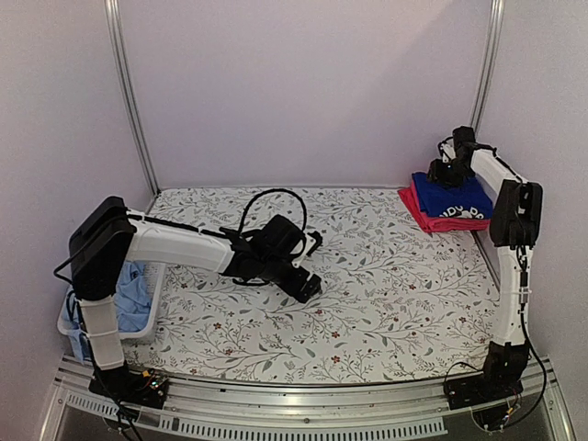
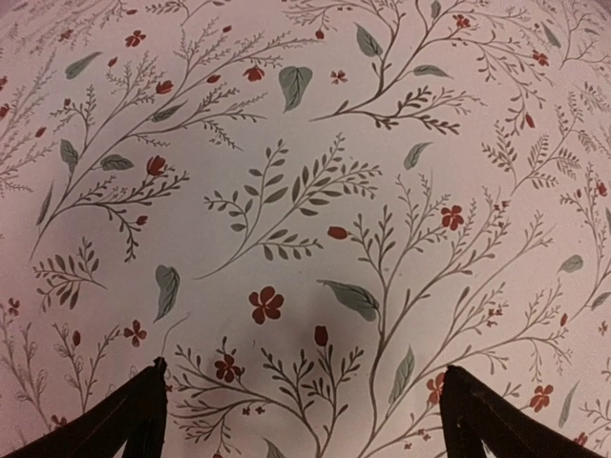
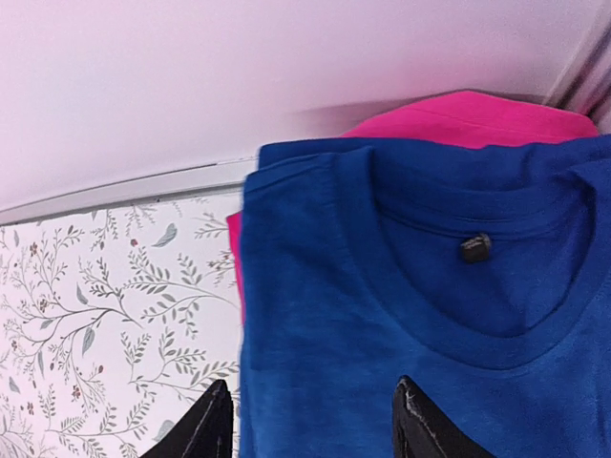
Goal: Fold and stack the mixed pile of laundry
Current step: Adjust the square-folded T-shirt at the corner of the board.
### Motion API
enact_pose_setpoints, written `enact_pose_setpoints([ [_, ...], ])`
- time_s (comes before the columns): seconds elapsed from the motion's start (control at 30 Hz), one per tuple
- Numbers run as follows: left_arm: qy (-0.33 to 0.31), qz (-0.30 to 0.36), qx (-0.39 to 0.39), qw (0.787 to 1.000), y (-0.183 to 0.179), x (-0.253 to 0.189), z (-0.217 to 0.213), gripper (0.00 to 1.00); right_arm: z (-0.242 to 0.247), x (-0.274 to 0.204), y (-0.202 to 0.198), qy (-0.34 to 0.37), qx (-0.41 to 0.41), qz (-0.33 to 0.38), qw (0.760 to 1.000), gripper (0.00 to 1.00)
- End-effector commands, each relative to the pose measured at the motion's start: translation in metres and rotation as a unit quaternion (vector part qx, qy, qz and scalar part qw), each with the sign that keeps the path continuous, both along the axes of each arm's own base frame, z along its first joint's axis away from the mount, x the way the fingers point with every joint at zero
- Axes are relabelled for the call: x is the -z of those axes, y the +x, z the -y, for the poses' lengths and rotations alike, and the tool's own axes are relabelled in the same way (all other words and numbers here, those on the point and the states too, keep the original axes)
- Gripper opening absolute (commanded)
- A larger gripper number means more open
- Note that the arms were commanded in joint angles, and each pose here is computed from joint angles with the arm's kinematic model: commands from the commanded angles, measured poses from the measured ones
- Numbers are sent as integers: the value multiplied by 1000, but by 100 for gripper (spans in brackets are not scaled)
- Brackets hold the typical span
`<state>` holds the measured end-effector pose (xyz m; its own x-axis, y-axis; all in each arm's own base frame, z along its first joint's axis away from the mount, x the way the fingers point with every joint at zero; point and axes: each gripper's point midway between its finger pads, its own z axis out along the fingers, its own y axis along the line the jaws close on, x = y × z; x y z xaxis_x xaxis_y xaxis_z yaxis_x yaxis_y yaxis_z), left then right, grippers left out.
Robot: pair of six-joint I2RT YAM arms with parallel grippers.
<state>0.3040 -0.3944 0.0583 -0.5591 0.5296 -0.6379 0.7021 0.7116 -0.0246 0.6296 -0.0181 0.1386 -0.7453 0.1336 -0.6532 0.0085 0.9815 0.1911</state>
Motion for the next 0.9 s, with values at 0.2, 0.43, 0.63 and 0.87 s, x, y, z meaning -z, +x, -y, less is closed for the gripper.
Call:
enact_pose_setpoints([
  [0.2,-34,15,-21,999,5,-26,-8,100,-43,33,2,-99,-2,-25,995,55],
  [0.43,-33,15,-22,999,3,-28,-9,100,-33,59,2,-185,21,-48,981,56],
  [0.63,-29,13,-20,999,0,-26,-13,100,-16,65,-1,-234,49,-59,969,53],
  [0.87,-25,16,-19,999,1,-27,-13,100,-11,66,-1,-246,54,-60,966,27],
])
